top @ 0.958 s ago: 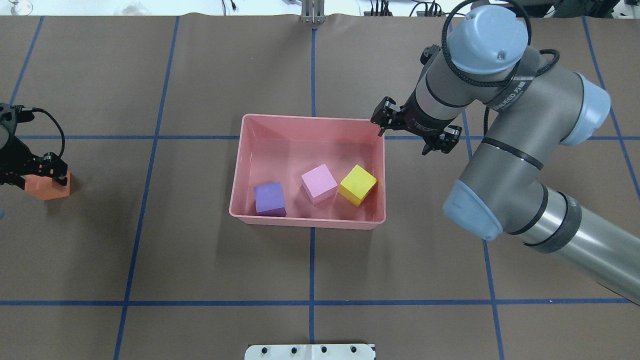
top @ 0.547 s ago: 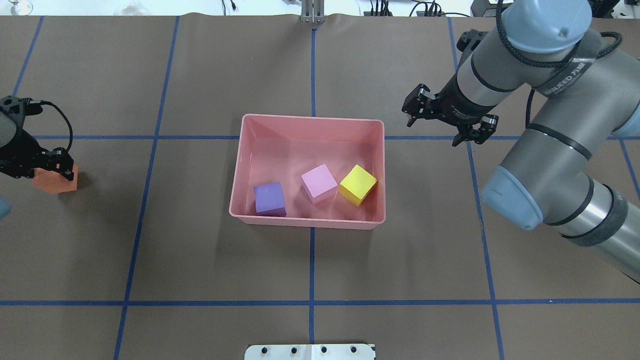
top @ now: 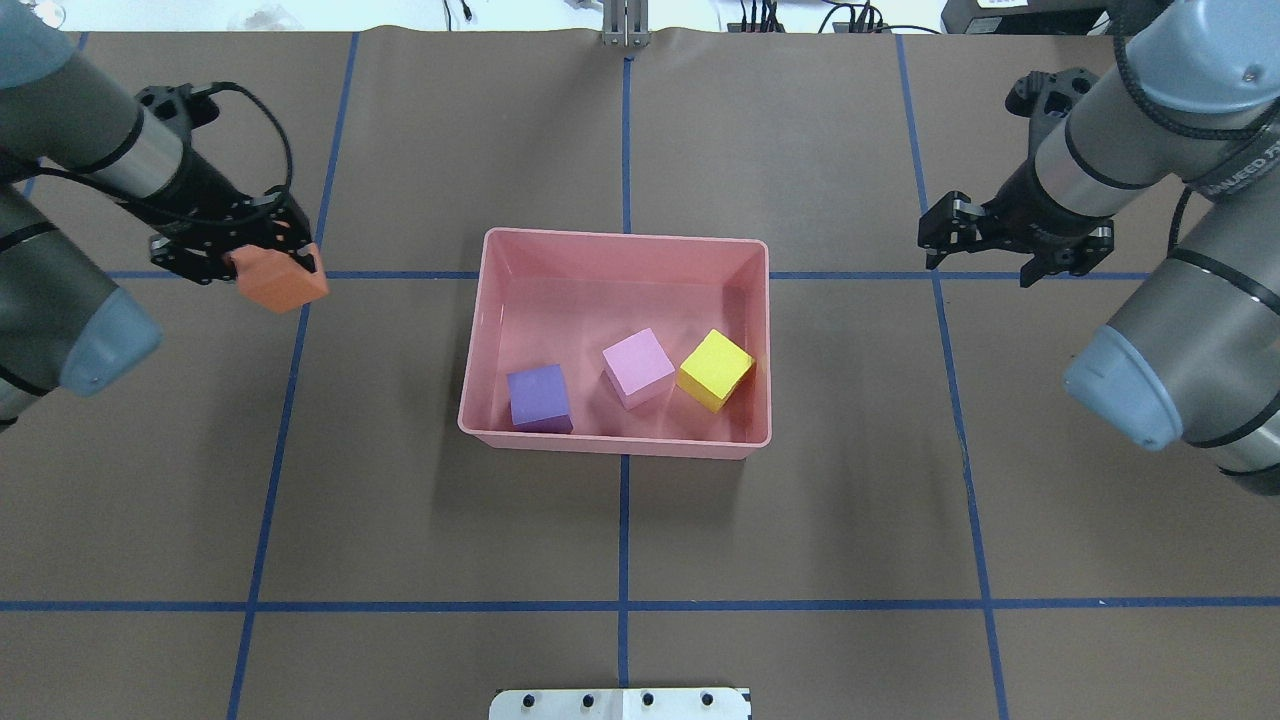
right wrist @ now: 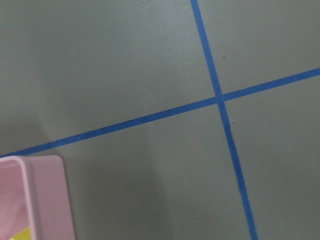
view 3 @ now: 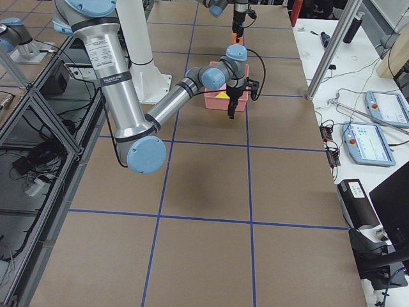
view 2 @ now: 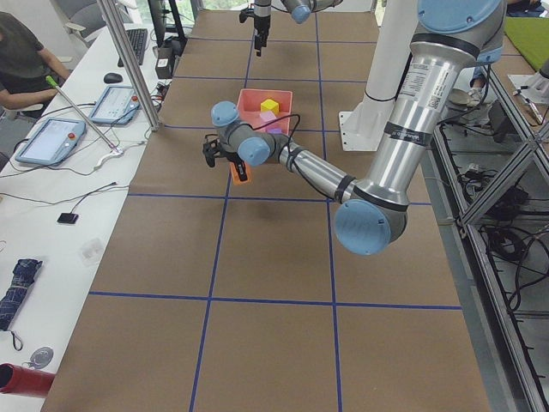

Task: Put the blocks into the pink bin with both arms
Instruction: 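Carry the orange cube into the bin and release it with the left gripper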

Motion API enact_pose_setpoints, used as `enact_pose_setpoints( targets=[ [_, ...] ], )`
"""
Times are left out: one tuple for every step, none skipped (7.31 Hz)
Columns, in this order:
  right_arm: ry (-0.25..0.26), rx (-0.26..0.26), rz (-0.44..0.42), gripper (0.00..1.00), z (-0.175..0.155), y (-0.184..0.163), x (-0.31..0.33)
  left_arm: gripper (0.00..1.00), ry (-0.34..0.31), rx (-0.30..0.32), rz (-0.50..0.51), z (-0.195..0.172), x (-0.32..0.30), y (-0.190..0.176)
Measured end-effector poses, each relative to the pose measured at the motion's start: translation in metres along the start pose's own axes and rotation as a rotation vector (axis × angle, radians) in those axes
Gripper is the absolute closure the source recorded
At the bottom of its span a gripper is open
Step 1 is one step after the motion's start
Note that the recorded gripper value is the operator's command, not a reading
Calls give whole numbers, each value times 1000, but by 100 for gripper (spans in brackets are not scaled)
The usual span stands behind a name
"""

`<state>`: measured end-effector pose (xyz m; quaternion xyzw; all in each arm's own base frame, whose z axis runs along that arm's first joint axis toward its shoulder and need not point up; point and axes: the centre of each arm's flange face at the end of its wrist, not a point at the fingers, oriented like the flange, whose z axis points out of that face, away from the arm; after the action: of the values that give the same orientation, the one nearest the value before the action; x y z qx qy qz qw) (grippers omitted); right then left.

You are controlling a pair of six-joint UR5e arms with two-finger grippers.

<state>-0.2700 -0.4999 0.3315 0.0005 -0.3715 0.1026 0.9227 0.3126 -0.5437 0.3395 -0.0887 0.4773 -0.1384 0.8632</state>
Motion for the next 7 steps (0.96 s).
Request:
enact_pose_setpoints(
  targets=[
    [21, 3, -43, 0, 1, -8, 23, 100, 33, -17, -25, -3, 59, 27],
    [34, 5, -72, 0, 2, -15, 38, 100, 32, -26, -44, 5, 112, 54],
    [42, 3, -86, 0, 4, -19, 45, 100, 10, -18, -43, 25, 156, 78],
    [47, 1, -91, 0, 6, -21, 49, 100, -15, -8, -35, 47, 191, 92],
    [50, -1, -93, 0, 8, -21, 50, 100, -35, -1, -32, 63, 217, 97],
    [51, -2, -93, 0, 9, -22, 51, 100, -55, 7, -31, 78, 227, 97],
    [53, -2, -93, 0, 10, -22, 52, 78, -73, 21, -32, 90, 230, 95]
  ],
)
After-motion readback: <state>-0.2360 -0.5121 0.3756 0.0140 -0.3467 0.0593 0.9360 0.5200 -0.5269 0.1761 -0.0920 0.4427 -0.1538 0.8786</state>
